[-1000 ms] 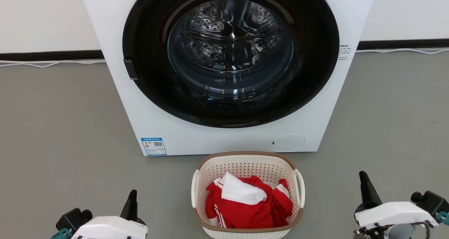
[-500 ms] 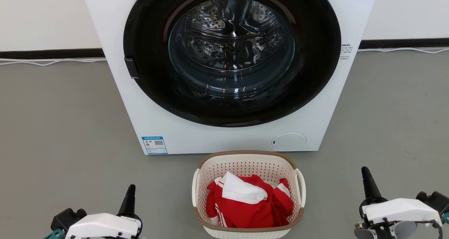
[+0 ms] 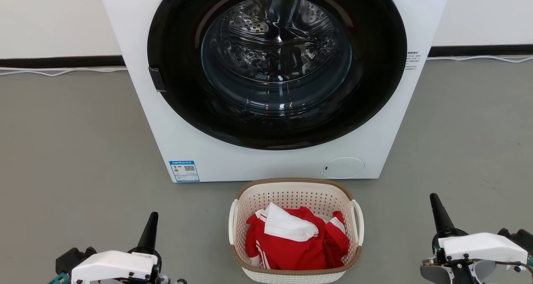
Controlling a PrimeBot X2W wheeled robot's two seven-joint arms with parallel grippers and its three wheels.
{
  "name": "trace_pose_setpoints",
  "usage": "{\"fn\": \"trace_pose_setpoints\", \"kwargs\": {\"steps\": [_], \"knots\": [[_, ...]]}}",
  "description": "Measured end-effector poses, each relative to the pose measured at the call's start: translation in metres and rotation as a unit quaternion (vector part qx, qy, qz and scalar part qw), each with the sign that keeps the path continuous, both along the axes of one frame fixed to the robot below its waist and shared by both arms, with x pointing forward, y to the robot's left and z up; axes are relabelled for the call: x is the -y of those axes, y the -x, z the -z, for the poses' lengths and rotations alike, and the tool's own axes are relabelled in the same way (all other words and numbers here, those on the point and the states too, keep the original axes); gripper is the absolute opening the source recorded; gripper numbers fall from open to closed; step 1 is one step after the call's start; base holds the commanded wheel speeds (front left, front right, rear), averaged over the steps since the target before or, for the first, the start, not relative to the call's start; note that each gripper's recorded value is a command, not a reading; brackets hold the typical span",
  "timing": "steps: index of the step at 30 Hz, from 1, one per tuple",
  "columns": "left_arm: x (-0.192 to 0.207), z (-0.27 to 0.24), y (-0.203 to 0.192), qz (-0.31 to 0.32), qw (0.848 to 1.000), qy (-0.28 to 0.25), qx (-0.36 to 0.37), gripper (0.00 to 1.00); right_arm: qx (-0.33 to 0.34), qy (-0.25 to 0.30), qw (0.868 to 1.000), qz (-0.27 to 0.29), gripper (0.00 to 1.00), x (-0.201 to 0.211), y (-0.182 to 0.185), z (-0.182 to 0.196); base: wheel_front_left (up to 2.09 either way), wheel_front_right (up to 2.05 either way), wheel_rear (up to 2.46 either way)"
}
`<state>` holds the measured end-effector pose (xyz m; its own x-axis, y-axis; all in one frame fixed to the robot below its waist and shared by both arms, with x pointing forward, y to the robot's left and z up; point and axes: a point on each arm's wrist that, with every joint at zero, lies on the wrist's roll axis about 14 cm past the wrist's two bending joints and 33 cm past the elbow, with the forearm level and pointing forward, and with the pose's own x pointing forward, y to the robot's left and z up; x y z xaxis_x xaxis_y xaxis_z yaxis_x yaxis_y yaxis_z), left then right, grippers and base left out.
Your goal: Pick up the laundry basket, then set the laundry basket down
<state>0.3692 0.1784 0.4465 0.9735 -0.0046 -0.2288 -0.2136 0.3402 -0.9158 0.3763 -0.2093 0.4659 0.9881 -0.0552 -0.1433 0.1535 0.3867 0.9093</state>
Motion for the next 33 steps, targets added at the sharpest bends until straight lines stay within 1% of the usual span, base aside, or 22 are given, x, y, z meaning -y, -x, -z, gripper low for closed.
{"fn": "trace_pose_setpoints", "kwargs": {"steps": [16,33], "knots": [[-0.003,-0.013,-0.004,-0.01,0.996,0.082,0.027,0.0,0.021,-0.093,0.995,0.007,0.0,0.0,-0.004,-0.01,0.0,0.0,0.0],[-0.009,-0.031,-0.007,-0.017,0.984,0.167,0.064,0.0,0.047,-0.188,0.981,0.006,0.0,-0.002,-0.007,-0.022,0.0,0.0,0.0]]}}
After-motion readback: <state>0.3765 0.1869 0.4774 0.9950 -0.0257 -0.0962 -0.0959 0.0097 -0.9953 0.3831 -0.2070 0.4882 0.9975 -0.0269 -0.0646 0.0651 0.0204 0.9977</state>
